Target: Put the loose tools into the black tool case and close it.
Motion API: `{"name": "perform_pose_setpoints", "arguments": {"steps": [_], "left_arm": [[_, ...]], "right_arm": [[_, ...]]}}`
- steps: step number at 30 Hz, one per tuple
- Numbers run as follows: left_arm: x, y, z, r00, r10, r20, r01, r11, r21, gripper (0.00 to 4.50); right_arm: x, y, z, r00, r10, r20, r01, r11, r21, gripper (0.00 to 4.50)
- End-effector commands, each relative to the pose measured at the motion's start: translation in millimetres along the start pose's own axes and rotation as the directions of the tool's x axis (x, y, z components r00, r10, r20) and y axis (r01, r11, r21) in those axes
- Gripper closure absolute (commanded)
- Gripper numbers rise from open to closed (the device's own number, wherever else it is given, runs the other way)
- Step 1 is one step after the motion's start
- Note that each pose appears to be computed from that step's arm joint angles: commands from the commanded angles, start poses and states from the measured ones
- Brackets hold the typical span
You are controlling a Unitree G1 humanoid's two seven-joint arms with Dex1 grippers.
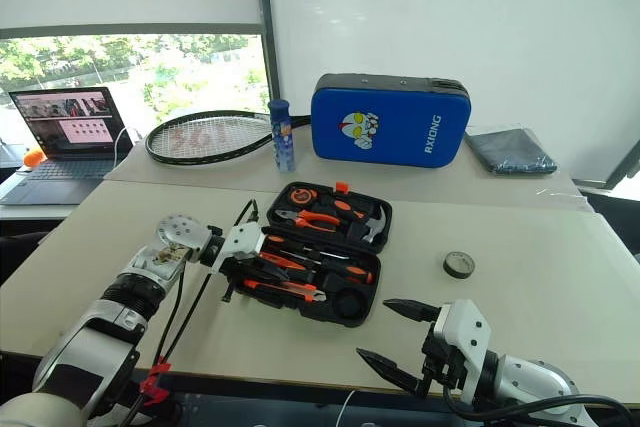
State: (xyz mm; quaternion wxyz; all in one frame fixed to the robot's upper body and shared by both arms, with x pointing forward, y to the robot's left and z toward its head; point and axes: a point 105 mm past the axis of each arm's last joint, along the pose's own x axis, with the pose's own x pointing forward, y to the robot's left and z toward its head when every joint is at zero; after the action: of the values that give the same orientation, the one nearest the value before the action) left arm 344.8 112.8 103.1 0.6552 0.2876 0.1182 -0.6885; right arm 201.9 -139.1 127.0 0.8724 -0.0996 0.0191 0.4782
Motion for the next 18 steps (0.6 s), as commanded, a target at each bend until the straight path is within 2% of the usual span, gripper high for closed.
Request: {"name": "perform_pose_setpoints", "arguments": {"steps": [1, 3, 7, 10, 13, 16, 18], "left_arm": [[6.1, -17.1, -28.2, 0.994, -0.053, -0.091, 0.046, 0.996, -0.078, 4.42], [5.3, -17.4, -24.0, 0.997, -0.045, -0.061, 0.041, 0.998, -0.052, 4.42], [-4.2, -14.9, -5.7, 0.997, -0.001, 0.072, 0.0, 1.0, 0.022, 4.42], [-30.5, -7.9, 16.9, 0.966, 0.089, 0.242, -0.09, 0.996, -0.007, 4.42], [-64.2, -8.2, 31.0, 0.92, 0.193, 0.342, -0.188, 0.981, -0.047, 3.73], [-84.3, -16.4, 32.8, 0.899, 0.25, 0.359, -0.241, 0.968, -0.07, 2.58], [-101.4, -35.8, 20.4, 0.898, 0.276, 0.343, -0.252, 0.961, -0.113, 1.8]], "right_arm": [[1.6, 4.9, 11.4, 0.999, 0.016, 0.047, -0.015, 1.0, -0.021, 0.0], [1.7, 4.5, 11.5, 0.999, 0.013, 0.047, -0.012, 1.0, -0.024, 0.0], [-4.0, 0.1, 15.2, 0.998, -0.015, 0.056, 0.017, 0.999, -0.037, 0.0], [-19.7, -4.4, 17.1, 0.997, -0.06, 0.053, 0.062, 0.998, -0.034, 0.0], [-45.7, -9.7, 10.3, 0.989, -0.144, 0.021, 0.144, 0.989, -0.042, 0.0], [-66.1, -11.7, 1.8, 0.978, -0.207, -0.012, 0.206, 0.977, -0.045, 0.0], [-86.9, -12.6, -9.8, 0.959, -0.278, -0.05, 0.276, 0.96, -0.049, 0.0]]}}
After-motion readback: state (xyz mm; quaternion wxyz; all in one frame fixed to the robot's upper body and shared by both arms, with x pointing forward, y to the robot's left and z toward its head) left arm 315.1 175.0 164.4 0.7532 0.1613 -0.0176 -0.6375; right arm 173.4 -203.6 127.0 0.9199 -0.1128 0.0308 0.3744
